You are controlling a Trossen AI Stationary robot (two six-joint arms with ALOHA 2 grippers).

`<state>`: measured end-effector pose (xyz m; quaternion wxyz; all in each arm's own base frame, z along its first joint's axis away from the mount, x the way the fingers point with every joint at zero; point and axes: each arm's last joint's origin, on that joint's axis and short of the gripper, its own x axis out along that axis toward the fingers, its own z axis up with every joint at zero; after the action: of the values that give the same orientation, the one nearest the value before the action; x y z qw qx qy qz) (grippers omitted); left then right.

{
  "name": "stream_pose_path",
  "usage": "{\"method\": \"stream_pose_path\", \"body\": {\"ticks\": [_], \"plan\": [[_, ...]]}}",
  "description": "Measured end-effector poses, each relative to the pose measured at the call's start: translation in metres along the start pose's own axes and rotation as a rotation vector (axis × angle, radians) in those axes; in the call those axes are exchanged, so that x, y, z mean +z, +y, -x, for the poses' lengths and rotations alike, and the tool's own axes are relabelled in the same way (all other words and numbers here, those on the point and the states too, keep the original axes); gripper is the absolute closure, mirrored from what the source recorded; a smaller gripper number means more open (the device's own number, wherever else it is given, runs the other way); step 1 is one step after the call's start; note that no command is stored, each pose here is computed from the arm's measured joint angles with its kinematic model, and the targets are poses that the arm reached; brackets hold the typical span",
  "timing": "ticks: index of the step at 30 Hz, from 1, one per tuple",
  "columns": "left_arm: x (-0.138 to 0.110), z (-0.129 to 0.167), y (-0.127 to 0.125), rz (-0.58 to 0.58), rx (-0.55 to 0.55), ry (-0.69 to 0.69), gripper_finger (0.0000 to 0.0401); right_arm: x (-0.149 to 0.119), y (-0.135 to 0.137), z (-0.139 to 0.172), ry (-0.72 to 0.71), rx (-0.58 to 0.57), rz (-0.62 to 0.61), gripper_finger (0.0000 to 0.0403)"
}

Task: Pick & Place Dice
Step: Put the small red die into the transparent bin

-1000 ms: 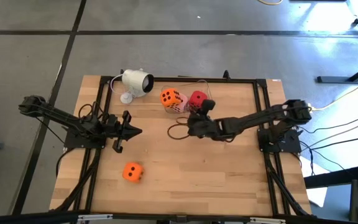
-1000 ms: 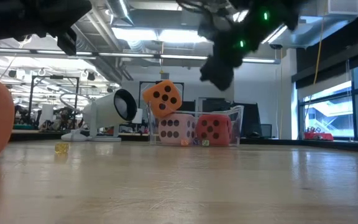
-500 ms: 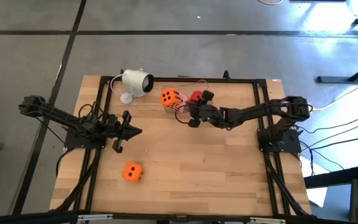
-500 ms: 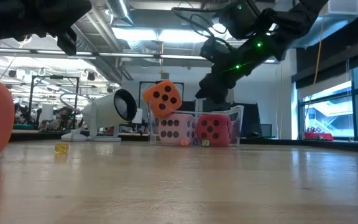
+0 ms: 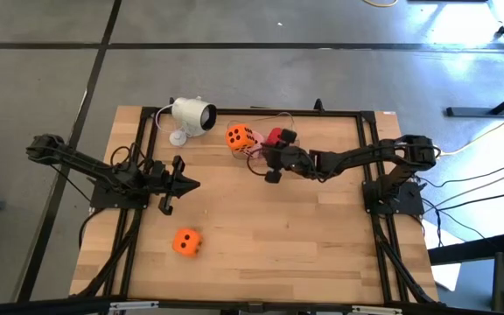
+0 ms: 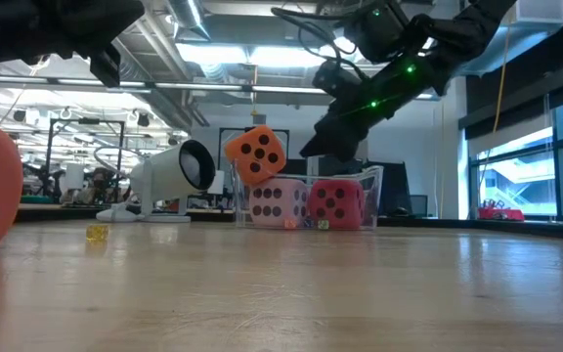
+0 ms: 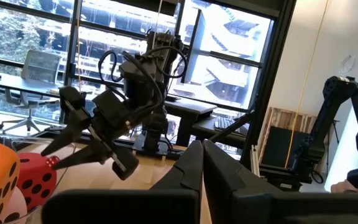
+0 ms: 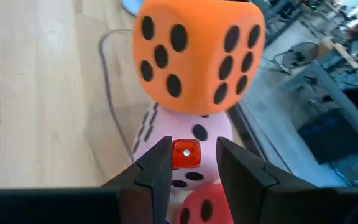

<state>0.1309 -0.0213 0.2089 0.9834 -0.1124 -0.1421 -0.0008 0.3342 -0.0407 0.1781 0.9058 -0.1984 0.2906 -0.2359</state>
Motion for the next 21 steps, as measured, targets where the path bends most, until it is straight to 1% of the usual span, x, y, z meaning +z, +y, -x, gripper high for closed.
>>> {"method": "stream_pose_path", "body": {"ticks": [3, 6, 9, 14, 17, 21], "plan": [[0.0, 0.0, 0.0, 0.0, 0.0, 0.0, 0.0393, 0.0, 0.0002, 0.0, -0.002, 0.007, 0.0, 0.0276], [0.0, 0.0, 0.0, 0.0, 0.0, 0.0, 0.0395, -0.0003, -0.0004, 0.0, 0.006, -0.014, -0.003, 0.0275], [0.0, 0.0, 0.0, 0.0, 0.0, 0.0, 0.0395, -0.0009, -0.0011, 0.0, 0.018, -0.044, -0.04, 0.0275], [0.0001, 0.0, 0.0, 0.0, 0.0, -0.001, 0.0395, -0.0031, -0.0006, 0.0, 0.04, -0.046, -0.059, 0.0275], [0.0, 0.0, 0.0, 0.0, 0.0, 0.0, 0.0393, -0.0032, -0.0007, 0.0001, 0.04, -0.052, -0.096, 0.0275], [0.0, 0.0, 0.0, 0.0, 0.0, 0.0, 0.0394, -0.0037, -0.0022, 0.0001, 0.049, -0.103, -0.168, 0.0275]]}}
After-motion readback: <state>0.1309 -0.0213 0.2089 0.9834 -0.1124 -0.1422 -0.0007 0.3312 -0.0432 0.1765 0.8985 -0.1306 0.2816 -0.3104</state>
